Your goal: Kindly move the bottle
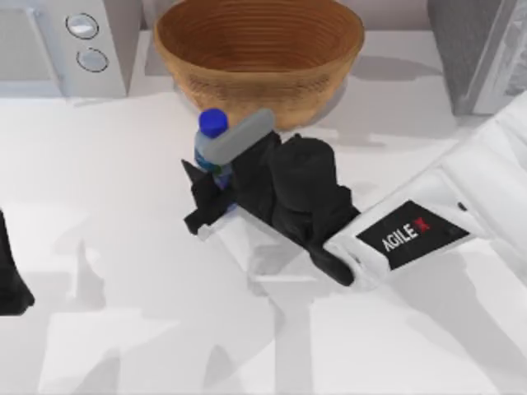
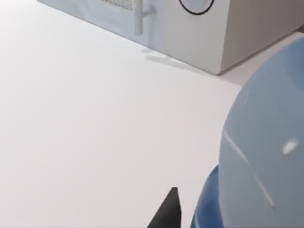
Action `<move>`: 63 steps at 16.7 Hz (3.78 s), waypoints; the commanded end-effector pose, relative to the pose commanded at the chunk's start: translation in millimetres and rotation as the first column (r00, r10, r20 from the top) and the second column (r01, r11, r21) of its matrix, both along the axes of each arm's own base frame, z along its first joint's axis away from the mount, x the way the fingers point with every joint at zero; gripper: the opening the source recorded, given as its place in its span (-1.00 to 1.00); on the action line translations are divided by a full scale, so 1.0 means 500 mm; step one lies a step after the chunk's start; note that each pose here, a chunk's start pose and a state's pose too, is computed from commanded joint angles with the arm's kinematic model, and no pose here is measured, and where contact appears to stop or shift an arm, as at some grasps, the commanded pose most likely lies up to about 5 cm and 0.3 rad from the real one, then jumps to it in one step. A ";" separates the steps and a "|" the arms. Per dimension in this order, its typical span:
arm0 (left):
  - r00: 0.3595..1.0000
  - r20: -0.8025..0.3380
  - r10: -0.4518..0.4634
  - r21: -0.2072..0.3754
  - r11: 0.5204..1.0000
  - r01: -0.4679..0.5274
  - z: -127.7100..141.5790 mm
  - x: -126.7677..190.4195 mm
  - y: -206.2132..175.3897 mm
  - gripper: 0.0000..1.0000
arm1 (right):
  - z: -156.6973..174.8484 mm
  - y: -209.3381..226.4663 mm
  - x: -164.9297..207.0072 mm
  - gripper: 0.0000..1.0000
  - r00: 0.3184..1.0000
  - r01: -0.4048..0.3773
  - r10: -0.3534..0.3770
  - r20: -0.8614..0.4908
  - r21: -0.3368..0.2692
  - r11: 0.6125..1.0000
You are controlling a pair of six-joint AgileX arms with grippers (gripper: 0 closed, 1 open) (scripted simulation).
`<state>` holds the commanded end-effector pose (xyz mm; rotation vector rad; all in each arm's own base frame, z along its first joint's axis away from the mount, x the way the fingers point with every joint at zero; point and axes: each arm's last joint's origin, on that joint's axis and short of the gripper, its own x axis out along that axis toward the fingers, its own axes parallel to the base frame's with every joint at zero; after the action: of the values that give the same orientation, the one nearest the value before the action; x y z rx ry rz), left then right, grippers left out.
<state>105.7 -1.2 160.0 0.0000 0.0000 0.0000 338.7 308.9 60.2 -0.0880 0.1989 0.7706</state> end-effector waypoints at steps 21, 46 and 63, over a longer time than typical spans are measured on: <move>1.000 0.000 0.000 0.000 1.000 0.000 0.000 0.000 0.000 1.00 | 0.084 -0.247 -0.045 -1.00 0.899 0.438 -0.438 0.003 0.037 0.898; 1.000 0.000 0.000 0.000 1.000 0.000 0.000 0.000 0.000 1.00 | 0.010 -0.432 -0.078 -1.00 0.691 0.723 -0.723 -0.011 0.011 0.691; 1.000 0.000 0.000 0.000 1.000 0.000 0.000 0.000 0.000 1.00 | 0.010 -0.432 -0.078 1.00 0.691 0.723 -0.723 -0.011 0.011 0.691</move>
<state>105.7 -1.2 160.0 0.0000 0.0000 0.0000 299.6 92.9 65.0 0.0122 0.2120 -0.0327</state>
